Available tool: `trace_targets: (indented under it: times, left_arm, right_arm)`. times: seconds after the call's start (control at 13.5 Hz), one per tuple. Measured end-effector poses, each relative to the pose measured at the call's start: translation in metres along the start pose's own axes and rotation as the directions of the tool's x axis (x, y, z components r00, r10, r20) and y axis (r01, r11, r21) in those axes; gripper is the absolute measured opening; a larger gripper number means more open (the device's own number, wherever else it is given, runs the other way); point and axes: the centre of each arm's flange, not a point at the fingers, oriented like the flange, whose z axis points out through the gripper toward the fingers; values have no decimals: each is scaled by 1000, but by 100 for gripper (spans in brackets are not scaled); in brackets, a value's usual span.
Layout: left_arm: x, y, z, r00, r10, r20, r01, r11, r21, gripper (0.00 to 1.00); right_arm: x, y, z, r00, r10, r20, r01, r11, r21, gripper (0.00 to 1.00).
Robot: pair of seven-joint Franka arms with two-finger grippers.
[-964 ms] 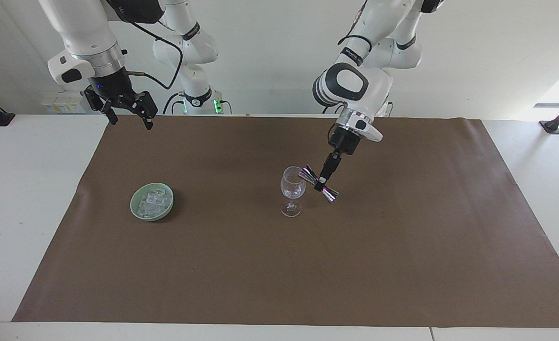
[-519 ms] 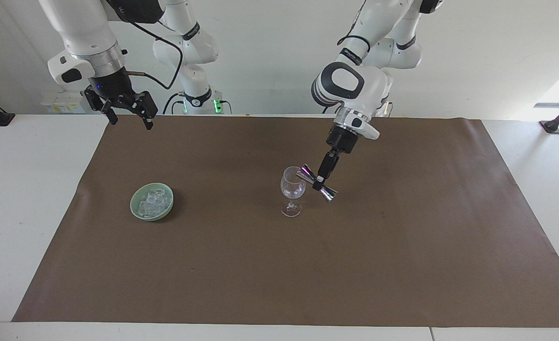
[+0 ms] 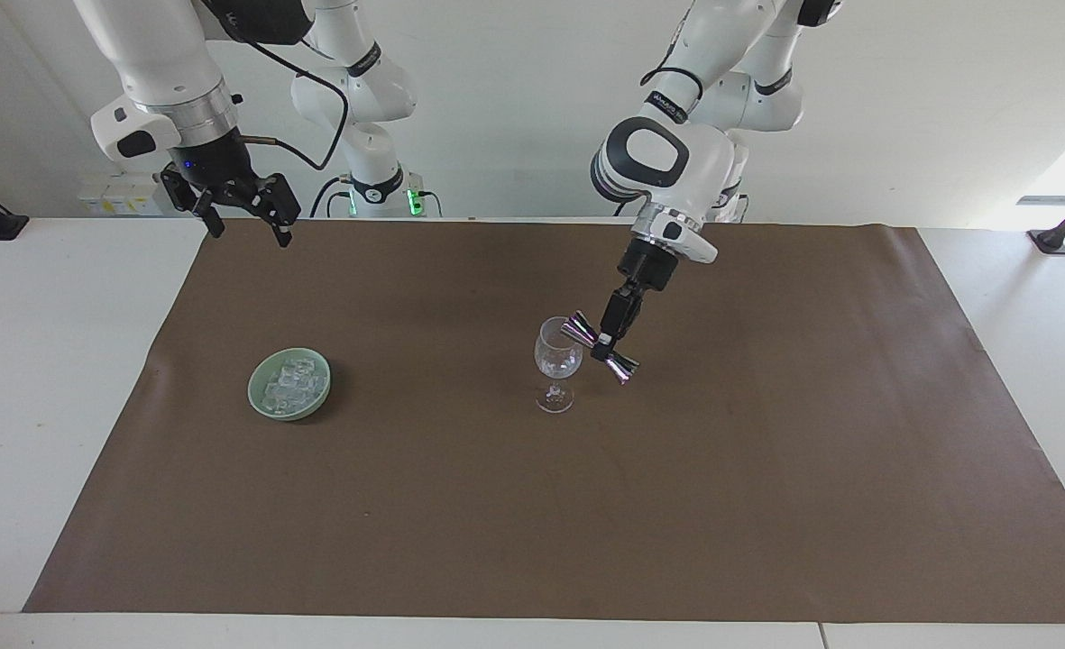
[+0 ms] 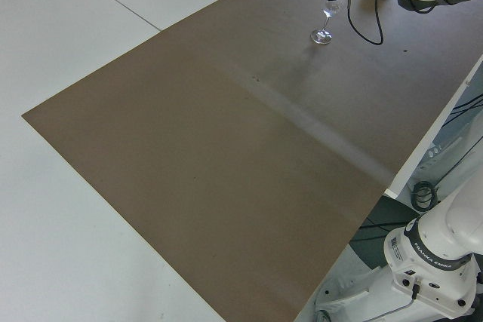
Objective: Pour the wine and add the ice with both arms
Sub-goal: 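Hold the jigger tilted over the wine glass with the left gripper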
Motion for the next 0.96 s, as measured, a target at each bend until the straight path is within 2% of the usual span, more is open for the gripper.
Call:
trace_targets:
  times: [0.96]
  left_arm:
    - [-3,13,-2,994,103,-25,-103,995,-8,22]
  right_arm:
    - [0,0,0,1000,0,0,0,1000,0,100]
